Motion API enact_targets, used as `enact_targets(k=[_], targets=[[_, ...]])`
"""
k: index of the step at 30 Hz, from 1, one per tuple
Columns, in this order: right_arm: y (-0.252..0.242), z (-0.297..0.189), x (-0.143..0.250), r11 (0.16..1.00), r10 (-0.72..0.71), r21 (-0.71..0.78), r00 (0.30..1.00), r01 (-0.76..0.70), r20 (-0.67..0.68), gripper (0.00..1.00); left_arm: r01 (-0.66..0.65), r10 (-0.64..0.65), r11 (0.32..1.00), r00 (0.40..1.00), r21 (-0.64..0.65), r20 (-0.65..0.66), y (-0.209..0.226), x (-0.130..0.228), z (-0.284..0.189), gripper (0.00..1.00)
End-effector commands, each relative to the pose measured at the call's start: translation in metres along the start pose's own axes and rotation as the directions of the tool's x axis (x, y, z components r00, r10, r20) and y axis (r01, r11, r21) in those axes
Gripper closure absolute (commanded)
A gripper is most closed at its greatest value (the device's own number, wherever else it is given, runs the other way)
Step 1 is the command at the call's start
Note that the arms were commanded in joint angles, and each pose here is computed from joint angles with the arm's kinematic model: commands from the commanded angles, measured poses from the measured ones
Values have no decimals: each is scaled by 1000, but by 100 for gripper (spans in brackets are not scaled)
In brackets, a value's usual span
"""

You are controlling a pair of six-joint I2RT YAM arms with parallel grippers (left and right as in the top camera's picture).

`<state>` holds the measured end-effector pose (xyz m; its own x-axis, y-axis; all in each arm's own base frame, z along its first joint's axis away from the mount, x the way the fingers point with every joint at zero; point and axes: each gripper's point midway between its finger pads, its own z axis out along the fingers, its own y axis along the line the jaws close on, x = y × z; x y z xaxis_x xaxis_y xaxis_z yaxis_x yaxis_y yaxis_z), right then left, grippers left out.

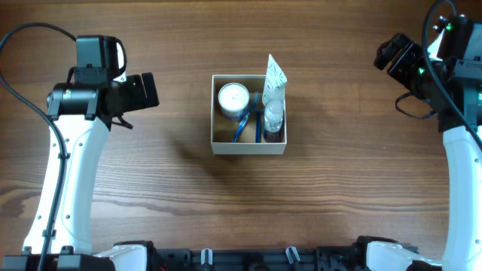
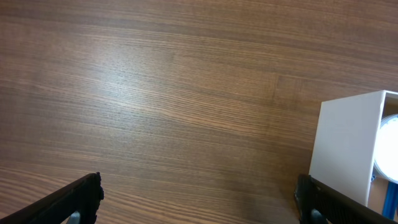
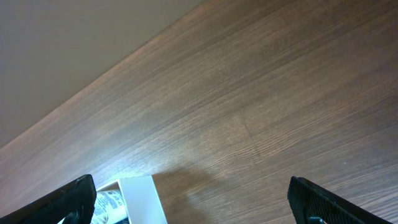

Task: Pack container

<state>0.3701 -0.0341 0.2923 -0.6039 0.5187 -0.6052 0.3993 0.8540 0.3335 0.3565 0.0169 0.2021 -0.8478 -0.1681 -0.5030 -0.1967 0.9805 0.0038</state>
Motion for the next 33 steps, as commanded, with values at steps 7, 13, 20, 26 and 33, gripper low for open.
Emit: enact_targets(k=[7,13,20,26,33], targets=[[1,3,1,1000,7,-6,1000,-7,-11,0,30,-33,999,988,24,154,6,-15,-39,0],[1,3,1,1000,7,-6,1000,-7,-11,0,82,-93,995,949,50,301,25,2,-57,0],[1,3,1,1000,7,-6,1000,-7,-11,0,91,-125,991,898,98,422,32,62,-40,0],[1,3,1,1000,7,-6,1000,-7,-11,0,66,-126,987,887,147,445,27,118,-21,0],[1,3,1,1000,7,-6,1000,-7,-11,0,29,-126,976,881,214,457,15,157,3,0]])
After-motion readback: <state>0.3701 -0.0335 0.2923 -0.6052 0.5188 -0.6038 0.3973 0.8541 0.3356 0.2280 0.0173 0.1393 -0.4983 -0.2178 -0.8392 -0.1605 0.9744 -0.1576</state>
